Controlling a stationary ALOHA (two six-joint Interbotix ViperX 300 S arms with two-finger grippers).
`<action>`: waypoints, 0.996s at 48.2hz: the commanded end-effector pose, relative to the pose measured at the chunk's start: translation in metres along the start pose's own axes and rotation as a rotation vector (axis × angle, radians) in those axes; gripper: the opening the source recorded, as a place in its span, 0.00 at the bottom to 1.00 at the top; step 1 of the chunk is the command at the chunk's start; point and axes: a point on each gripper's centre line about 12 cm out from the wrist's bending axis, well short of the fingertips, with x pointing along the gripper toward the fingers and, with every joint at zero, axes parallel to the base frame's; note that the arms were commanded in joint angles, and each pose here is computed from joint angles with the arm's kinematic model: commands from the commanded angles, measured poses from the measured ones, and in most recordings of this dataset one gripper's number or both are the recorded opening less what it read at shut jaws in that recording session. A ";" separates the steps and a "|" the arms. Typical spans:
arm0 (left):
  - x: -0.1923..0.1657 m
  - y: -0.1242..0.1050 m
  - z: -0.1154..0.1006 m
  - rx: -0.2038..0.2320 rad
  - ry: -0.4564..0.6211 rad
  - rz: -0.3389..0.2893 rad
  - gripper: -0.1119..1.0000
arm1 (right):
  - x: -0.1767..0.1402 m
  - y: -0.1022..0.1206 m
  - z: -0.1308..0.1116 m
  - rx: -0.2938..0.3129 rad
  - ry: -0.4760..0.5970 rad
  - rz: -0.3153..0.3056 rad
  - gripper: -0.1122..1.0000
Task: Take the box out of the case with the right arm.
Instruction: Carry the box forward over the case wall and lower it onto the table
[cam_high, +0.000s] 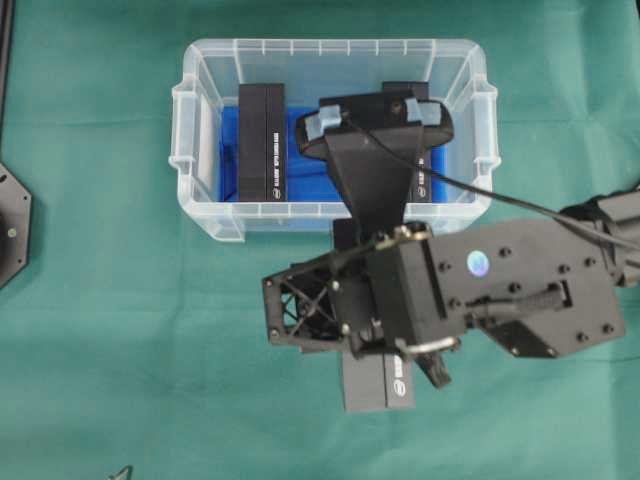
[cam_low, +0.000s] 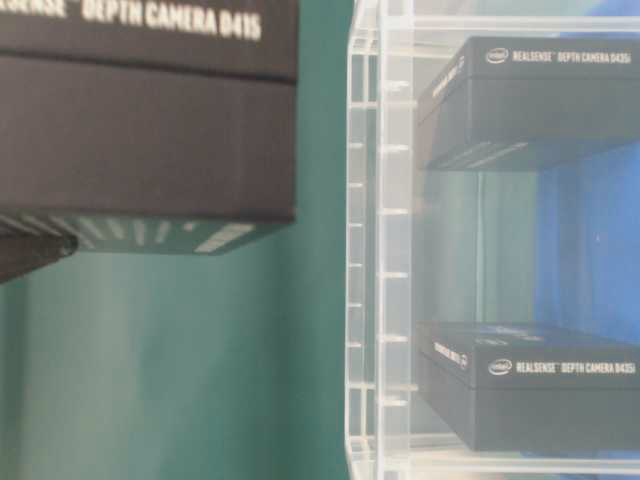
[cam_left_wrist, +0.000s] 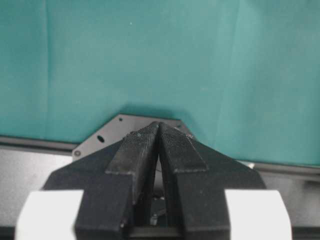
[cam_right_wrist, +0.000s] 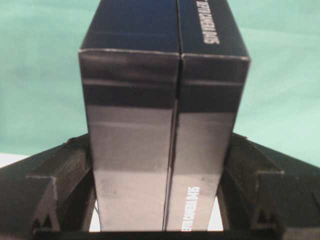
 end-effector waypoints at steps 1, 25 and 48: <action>-0.008 0.001 0.003 -0.004 -0.026 0.000 0.10 | -0.023 -0.006 0.005 0.010 0.015 0.057 0.69; -0.008 0.001 0.003 -0.002 -0.026 0.000 0.10 | 0.016 0.008 -0.001 0.006 -0.014 0.033 0.69; -0.009 0.001 0.002 -0.004 -0.031 -0.001 0.10 | 0.095 0.016 -0.025 0.020 0.090 0.016 0.69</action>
